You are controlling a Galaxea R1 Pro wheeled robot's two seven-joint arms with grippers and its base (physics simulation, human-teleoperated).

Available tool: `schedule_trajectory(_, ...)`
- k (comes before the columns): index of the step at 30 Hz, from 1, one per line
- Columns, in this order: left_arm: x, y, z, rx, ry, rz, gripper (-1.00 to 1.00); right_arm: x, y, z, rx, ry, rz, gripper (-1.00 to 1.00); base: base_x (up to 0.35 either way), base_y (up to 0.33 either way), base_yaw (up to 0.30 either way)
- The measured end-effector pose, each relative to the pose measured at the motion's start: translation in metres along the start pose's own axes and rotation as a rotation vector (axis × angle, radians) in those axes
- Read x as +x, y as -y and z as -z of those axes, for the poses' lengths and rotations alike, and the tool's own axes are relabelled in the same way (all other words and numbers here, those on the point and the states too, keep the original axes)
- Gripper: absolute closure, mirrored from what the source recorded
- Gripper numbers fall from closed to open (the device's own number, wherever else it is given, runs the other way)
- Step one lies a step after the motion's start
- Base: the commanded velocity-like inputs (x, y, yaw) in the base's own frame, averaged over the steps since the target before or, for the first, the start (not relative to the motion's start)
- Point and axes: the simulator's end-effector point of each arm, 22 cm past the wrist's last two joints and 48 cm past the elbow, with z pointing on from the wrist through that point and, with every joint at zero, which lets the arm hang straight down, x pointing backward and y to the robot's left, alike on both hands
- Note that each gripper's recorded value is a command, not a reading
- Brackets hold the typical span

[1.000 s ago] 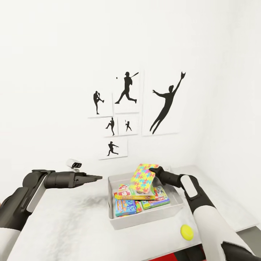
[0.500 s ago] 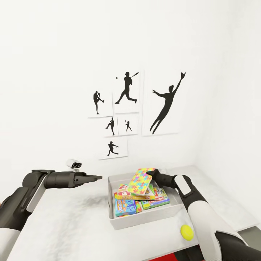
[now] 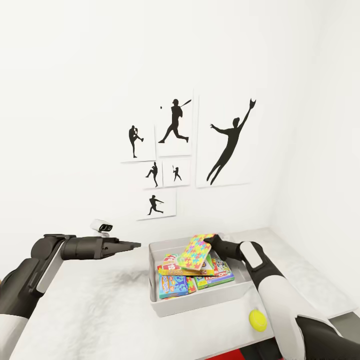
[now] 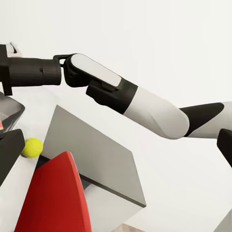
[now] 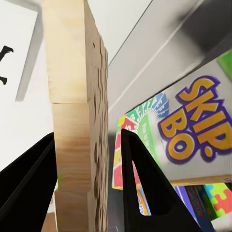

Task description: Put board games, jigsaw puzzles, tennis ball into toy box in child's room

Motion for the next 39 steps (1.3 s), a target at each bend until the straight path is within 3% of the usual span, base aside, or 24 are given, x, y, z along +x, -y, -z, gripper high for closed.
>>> schedule_trajectory(3, 0.0, 0.0, 0.0, 0.0, 0.0, 0.0, -1.0, -0.001, -0.001, 0.0, 0.001, 0.001, 0.0, 1.0, 0.0, 0.0, 0.0)
schedule_trajectory(4, 0.0, 0.0, 0.0, 0.0, 0.0, 0.0, -1.0, -0.002, -0.001, 0.0, 0.002, 0.001, 0.001, -1.0, 0.0, 0.0, 0.0)
schedule_trajectory(26, 0.001, 0.0, 0.0, 0.0, -0.001, 0.001, -1.0, -0.01, 0.0, 0.003, 0.008, 0.009, 0.008, -1.0, 0.0, 0.0, 0.0)
schedule_trajectory(39, 0.001, 0.0, 0.0, 0.0, -0.001, 0.001, -1.0, -0.037, -0.004, 0.013, 0.009, 0.05, 0.026, -1.0, 0.0, 0.0, 0.0)
